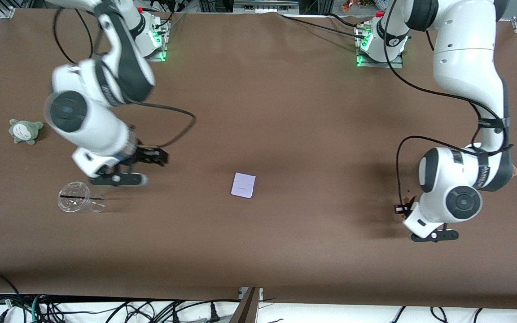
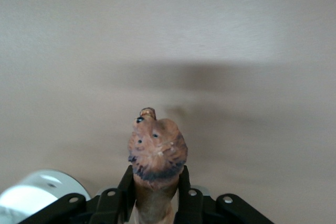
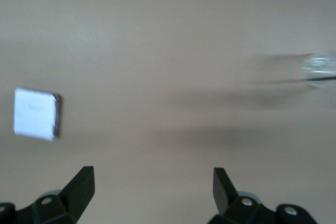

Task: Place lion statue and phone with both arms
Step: 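Lift the lion with the left gripper while the right gripper reaches the phone, then grasp the white phone with the right gripper while the left gripper carries the lion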

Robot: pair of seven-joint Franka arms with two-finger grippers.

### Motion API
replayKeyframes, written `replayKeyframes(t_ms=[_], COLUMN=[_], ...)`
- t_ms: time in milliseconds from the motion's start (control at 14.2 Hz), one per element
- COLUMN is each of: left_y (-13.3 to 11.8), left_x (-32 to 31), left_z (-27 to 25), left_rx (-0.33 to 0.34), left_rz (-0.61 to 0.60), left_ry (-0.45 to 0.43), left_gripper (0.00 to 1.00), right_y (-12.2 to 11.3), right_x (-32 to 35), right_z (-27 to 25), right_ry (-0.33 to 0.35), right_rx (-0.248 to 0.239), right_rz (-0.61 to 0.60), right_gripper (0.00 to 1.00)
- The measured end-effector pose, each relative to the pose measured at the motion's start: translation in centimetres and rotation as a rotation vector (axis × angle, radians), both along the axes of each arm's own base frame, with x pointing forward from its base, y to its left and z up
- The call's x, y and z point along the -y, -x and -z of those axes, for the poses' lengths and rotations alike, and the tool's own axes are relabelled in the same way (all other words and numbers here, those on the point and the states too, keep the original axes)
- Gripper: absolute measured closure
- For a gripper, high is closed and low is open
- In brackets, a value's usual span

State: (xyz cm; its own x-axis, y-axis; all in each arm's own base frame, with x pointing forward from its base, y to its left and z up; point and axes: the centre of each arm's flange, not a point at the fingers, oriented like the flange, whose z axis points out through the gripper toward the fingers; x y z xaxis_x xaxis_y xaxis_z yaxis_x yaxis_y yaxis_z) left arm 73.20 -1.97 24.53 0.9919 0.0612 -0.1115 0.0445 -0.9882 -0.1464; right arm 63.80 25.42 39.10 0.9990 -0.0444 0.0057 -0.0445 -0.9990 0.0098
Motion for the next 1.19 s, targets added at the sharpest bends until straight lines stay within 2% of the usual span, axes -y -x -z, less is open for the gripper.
replayKeyframes(t_ms=[211, 351, 632, 842, 1193], left_y=[0.9, 1.7, 2.2, 2.2, 3.1], left_x=[-4.1, -6.0, -4.9, -2.2, 1.9], left_z=[2.9, 4.5, 4.3, 3.4, 4.5], left_rx=[0.016, 0.042, 0.076, 0.086, 0.057], left_rz=[0.056, 0.052, -0.027, -0.065, -0.079], left_ry=[0.013, 0.021, 0.112, 0.136, 0.147], left_gripper=[0.66, 0.66, 0.66, 0.66, 0.66], right_y=[0.1, 0.7, 2.0, 2.4, 2.9], right_x=[-6.0, -9.6, -16.0, -18.4, -19.9], right_z=[6.1, 9.2, 14.3, 16.7, 19.4], right_ry=[-0.026, -0.053, -0.064, -0.064, -0.080], right_rx=[0.080, 0.125, 0.137, 0.140, 0.163], right_rz=[0.095, 0.147, 0.208, 0.205, 0.183], right_gripper=[0.00, 0.00, 0.00, 0.00, 0.00])
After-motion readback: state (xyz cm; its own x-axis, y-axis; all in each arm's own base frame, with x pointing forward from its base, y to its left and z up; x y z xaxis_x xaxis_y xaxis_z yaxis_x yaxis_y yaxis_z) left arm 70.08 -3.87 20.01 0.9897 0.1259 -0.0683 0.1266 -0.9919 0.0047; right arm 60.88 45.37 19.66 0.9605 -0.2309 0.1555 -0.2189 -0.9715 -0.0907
